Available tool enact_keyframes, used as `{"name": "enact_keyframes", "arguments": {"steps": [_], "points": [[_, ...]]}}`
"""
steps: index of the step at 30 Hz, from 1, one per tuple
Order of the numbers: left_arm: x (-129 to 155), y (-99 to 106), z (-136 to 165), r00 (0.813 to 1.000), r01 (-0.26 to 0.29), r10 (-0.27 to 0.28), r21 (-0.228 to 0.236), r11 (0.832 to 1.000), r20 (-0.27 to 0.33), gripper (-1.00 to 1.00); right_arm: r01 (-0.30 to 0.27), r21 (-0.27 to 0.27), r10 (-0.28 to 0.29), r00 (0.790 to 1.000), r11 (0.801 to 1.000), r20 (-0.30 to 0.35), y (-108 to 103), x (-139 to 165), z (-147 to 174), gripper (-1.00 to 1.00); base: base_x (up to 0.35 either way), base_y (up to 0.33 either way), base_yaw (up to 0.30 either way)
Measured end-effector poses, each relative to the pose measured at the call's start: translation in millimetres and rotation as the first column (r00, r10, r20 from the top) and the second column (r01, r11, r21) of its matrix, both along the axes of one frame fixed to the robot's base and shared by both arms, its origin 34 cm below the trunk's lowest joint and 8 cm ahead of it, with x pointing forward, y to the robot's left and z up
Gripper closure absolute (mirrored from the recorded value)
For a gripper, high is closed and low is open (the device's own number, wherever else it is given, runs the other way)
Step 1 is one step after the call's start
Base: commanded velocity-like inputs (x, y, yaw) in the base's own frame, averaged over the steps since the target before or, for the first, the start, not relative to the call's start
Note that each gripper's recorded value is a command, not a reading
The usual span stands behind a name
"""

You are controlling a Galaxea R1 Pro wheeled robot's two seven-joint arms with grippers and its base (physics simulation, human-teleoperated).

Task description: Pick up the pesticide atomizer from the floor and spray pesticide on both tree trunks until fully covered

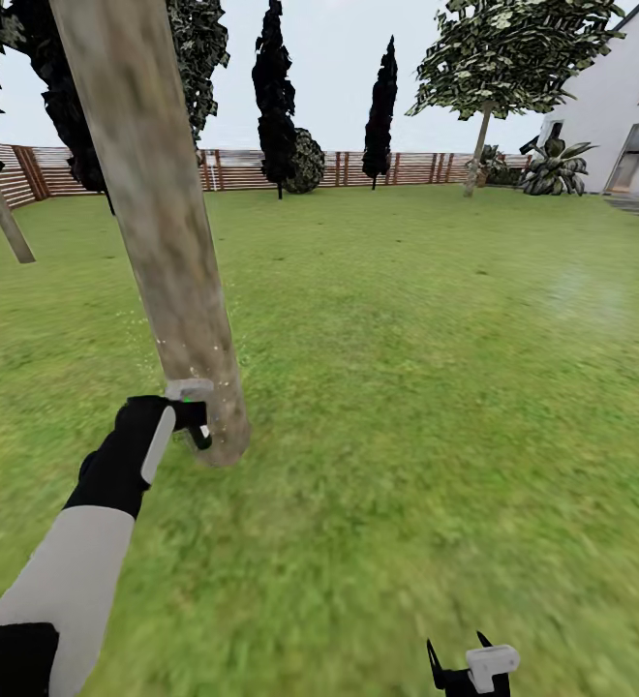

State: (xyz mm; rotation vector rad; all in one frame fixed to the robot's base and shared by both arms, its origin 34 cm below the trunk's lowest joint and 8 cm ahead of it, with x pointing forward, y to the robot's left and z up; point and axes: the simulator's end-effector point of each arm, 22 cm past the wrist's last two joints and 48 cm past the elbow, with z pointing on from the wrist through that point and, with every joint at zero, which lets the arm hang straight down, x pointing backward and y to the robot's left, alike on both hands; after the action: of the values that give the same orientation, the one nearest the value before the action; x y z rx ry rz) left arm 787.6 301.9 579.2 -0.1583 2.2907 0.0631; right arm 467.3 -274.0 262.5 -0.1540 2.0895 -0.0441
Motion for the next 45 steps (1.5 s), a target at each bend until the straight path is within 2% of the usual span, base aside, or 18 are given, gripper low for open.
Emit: {"name": "enact_keyframes", "arguments": {"steps": [4, 7, 10, 12, 14, 18, 20, 22, 23, 27, 29, 32, 33, 34, 36, 45], "points": [[1, 15, 21, 0.999, -0.019, 0.019, 0.016, 1.000, 0.037, 1.00, 0.000, 0.000, 0.000, 1.000, 1.000, 0.000, 0, 0, 0, -1.00, 0.000, 0.000, 0.000], [-1, 46, 26, 0.998, -0.054, 0.052, 0.042, 0.998, 0.041, 1.00, 0.000, 0.000, 0.000, 1.000, 1.000, 0.000, 0, 0, 0, -1.00, 0.000, 0.000, 0.000], [-5, 39, 43, 0.998, -0.047, 0.046, 0.017, 0.999, 0.044, 1.00, 0.000, 0.000, 0.000, 1.000, 1.000, 0.000, 0, 0, 0, -1.00, 0.000, 0.000, 0.000], [-4, 23, 60, 0.997, -0.027, 0.027, -0.002, 1.000, 0.075, 1.00, 0.000, 0.000, 0.000, 1.000, 1.000, 0.000, 0, 0, 0, -1.00, 0.000, 0.000, 0.000], [-3, 9, 64, 0.996, -0.013, 0.015, -0.013, 1.000, 0.085, 1.00, 0.000, 0.000, 0.000, 1.000, 1.000, -0.001, 0, 0, 0, -1.00, 0.000, 0.000, 0.000], [-3, 9, 65, 0.997, -0.013, 0.013, 0.001, 1.000, 0.080, 1.00, 0.000, 0.000, 0.000, 1.000, 1.000, -0.001, 0, 0, 0, -1.00, 0.000, 0.000, 0.000], [-14, 11, 42, 0.999, -0.016, 0.015, 0.006, 1.000, 0.042, 1.00, 0.000, 0.000, 0.000, 1.000, 1.000, -0.001, 0, 0, 0, -1.00, 0.000, 0.000, 0.000], [-45, 18, -12, 0.999, -0.024, 0.025, 0.030, 0.999, -0.045, 1.00, 0.000, 0.000, 0.000, 1.000, 1.000, 0.000, 0, 0, 0, -1.00, 0.000, 0.000, 0.000], [-56, 22, -27, 0.997, -0.028, 0.031, 0.040, 0.999, -0.072, 1.00, -0.001, 0.000, 0.001, 1.000, 1.000, 0.000, 0, 0, 0, -1.00, 0.000, 0.000, 0.000], [-107, 31, -97, 0.981, -0.043, 0.052, 0.048, 0.998, -0.189, 1.00, -0.001, 0.000, 0.001, 1.000, 1.000, 0.002, 0, 0, 0, -1.00, 0.000, 0.000, 0.000], [-117, 37, -113, 0.985, -0.055, 0.064, 0.062, 0.997, -0.158, 1.00, 0.000, 0.000, 0.000, 1.000, 1.000, 0.002, 0, 1, 0, -1.00, 0.000, 0.000, 0.000], [-140, 51, -143, 0.980, -0.094, 0.103, 0.058, 0.994, -0.172, 1.00, 0.002, 0.001, -0.002, 1.000, 1.000, 0.003, 0, 1, 1, -1.00, 0.000, 0.000, 0.059], [-140, 53, -149, 0.984, -0.104, 0.111, 0.054, 0.993, -0.141, 1.00, 0.002, 0.001, -0.002, 1.000, 1.000, 0.003, 0, 1, 1, -1.00, 0.044, -0.008, 0.228], [-138, 53, -152, 0.987, -0.109, 0.114, 0.051, 0.993, -0.115, 1.00, 0.002, 0.001, -0.002, 1.000, 1.000, 0.003, 0, 0, 1, -1.00, 0.128, -0.076, 0.252], [-137, 52, -154, 0.988, -0.110, 0.114, 0.049, 0.993, -0.103, 1.00, 0.004, 0.001, -0.004, 1.000, 1.000, 0.003, 0, 1, 1, -1.00, 0.191, -0.145, 0.252], [-137, 48, -156, 0.989, -0.107, 0.111, 0.047, 0.993, -0.100, 1.00, 0.004, -0.003, -0.004, 1.000, 1.000, 0.003, -2, 1, 1, -1.00, 0.223, -0.199, 0.029]]}}
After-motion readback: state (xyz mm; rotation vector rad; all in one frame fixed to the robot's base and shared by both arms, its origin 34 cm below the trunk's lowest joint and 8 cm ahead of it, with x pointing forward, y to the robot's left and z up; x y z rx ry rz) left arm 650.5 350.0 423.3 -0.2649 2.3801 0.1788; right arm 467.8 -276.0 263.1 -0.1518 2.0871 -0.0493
